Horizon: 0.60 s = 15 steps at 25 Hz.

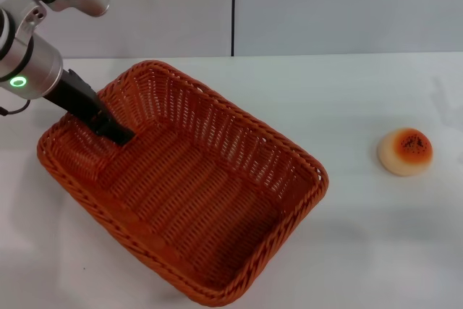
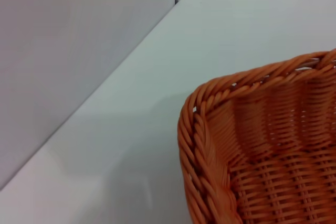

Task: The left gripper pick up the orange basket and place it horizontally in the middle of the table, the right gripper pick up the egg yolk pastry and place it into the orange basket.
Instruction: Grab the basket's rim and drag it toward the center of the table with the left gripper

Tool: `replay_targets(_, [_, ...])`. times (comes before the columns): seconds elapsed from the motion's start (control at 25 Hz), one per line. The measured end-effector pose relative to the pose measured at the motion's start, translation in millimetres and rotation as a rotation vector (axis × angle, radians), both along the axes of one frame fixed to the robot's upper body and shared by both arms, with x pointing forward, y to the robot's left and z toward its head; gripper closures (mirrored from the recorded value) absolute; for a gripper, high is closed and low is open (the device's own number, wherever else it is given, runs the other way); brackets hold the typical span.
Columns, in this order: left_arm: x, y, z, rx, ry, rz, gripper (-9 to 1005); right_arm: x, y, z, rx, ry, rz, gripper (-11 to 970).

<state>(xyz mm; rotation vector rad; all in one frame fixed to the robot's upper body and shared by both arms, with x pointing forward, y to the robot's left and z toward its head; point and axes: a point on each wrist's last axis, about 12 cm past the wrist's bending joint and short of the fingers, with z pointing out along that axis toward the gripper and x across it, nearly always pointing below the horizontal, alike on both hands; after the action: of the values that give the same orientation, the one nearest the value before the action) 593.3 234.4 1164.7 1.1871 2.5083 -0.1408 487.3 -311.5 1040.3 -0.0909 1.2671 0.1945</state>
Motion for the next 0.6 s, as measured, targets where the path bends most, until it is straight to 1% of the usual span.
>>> replay_targets(0.4, [3.6, -11, -1.9, 0.019, 0.036, -0.027, 217, -0.2, 0, -0.5, 0.0, 0.003, -0.001, 380])
replay_targets(0.6, [4.9, -15, 0.3, 0.017, 0.047, -0.039, 400, 0.2, 0, -0.3, -0.005, 0.002, -0.002, 383])
